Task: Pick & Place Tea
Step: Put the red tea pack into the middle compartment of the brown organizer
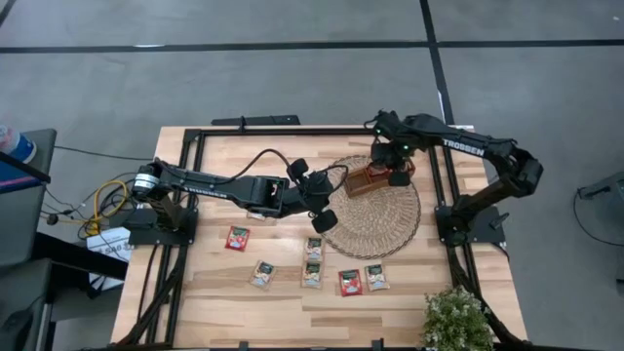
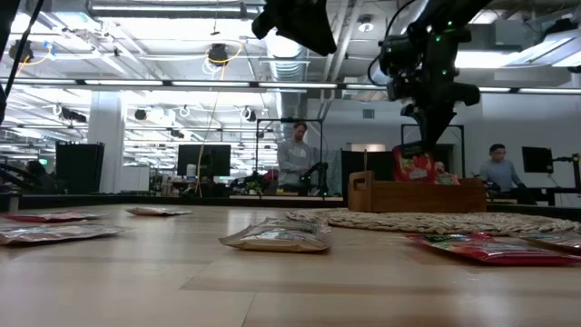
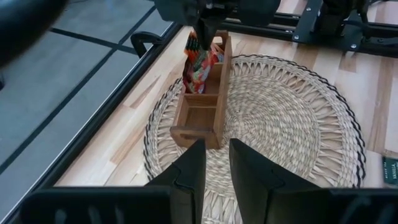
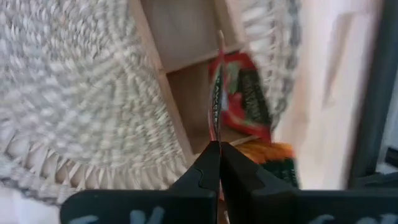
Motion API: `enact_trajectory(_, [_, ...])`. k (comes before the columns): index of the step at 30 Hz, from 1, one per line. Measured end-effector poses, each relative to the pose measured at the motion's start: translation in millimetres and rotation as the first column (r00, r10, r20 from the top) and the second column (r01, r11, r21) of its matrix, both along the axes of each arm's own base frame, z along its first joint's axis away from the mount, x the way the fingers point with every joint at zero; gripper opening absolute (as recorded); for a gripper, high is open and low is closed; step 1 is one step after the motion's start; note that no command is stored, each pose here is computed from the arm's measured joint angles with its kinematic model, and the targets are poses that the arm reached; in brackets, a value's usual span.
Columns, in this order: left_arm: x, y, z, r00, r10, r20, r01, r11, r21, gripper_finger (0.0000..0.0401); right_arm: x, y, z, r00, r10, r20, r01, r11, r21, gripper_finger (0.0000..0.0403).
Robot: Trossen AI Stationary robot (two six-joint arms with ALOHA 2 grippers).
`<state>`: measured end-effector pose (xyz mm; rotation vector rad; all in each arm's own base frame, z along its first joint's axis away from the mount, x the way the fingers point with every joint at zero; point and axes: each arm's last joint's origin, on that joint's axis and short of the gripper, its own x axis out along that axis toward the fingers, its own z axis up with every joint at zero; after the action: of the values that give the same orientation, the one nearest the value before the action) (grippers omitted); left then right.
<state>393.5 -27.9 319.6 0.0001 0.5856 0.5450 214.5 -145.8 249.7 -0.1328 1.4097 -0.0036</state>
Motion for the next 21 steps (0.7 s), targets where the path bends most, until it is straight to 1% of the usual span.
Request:
enact_trajectory(5, [-0.8, -0.4, -0.8, 1.0, -0.002, -0.013, 0.002, 1.0, 0.003, 0.0065, 6.5, -6.4, -15.3, 0.998, -0.008, -0.064, 0.008, 1.0, 0.008, 0.0])
enact_trajectory(10, [-1.8, -2.3, -1.8, 1.0, -0.007, -0.027, 0.007, 1.0, 0.004, 0.0065, 10.6, -12.3, -20.9, 0.999, -0.016, -0.049, 0.016, 1.0, 0.006, 0.0])
enact_trajectory(16, [-2.5, -2.2, -2.6, 0.999, -0.006, -0.039, 0.006, 1.0, 0.008, 0.0065, 12.5, -15.2, -32.0, 0.995, -0.011, -0.1, 0.015, 0.999, 0.04, 0.0])
enact_trajectory(21, [-2.7, -2.0, -2.7, 0.999, -0.002, -0.042, 0.003, 1.0, 0.013, 0.0065, 14.3, -16.5, -36.6, 0.994, -0.018, -0.112, 0.023, 0.998, 0.051, 0.0])
